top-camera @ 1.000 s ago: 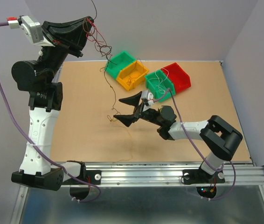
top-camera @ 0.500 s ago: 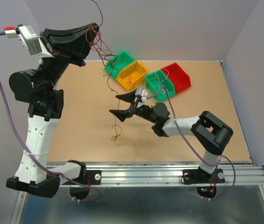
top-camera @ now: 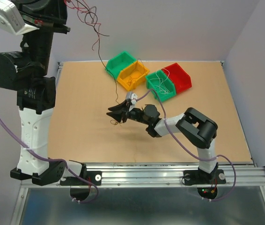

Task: Untangle the cables

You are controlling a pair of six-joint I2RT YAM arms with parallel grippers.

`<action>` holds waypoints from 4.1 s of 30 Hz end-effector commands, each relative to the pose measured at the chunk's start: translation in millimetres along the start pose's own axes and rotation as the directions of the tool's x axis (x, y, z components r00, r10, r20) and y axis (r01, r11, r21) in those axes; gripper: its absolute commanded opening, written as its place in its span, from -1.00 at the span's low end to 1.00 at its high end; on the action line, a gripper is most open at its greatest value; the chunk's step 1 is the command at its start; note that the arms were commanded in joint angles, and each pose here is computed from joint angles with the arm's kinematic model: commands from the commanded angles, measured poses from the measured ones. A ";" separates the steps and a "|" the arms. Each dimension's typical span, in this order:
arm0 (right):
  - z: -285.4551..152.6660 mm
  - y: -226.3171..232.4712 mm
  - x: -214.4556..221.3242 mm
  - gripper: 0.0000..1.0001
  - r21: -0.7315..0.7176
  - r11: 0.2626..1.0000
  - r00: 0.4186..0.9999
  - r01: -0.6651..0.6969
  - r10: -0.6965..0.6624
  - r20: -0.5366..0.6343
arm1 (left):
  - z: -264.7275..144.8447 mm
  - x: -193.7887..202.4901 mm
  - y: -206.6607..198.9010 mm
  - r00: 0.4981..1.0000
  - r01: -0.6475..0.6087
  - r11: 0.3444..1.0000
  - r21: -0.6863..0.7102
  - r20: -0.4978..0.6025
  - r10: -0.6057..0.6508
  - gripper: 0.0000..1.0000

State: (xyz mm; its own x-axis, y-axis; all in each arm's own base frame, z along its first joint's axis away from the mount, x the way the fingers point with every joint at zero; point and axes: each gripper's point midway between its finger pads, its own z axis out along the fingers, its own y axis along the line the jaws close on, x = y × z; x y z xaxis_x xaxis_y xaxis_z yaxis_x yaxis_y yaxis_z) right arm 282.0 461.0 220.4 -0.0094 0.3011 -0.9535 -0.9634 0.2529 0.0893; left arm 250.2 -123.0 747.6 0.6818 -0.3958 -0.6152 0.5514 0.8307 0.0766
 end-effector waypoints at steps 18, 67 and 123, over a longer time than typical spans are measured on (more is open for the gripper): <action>-11.7 -17.1 66.2 -0.73 0.121 0.989 0.991 -0.081 0.093 -0.097 | -78.3 -242.4 40.9 0.744 -0.348 0.738 -0.579 0.308 0.593 -1.00; -132.0 -32.2 -4.8 -0.99 0.531 0.847 0.958 0.021 0.135 -0.254 | -313.1 365.8 -50.0 0.549 0.142 0.926 0.351 -0.806 0.222 0.96; -115.6 -38.7 51.9 -0.45 0.448 0.890 0.928 0.080 0.098 -0.359 | -177.7 179.6 -41.1 0.764 -0.129 0.982 0.137 -0.617 0.187 -1.00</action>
State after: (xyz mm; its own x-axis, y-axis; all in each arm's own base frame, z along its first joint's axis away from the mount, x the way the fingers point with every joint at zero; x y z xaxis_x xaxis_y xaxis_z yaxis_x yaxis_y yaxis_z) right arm 273.5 354.5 101.4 -0.2821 -0.1004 -0.9541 -0.7548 0.6370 0.1561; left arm 254.0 -191.7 455.3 0.3080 0.1594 -0.9380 0.6819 0.6505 0.3344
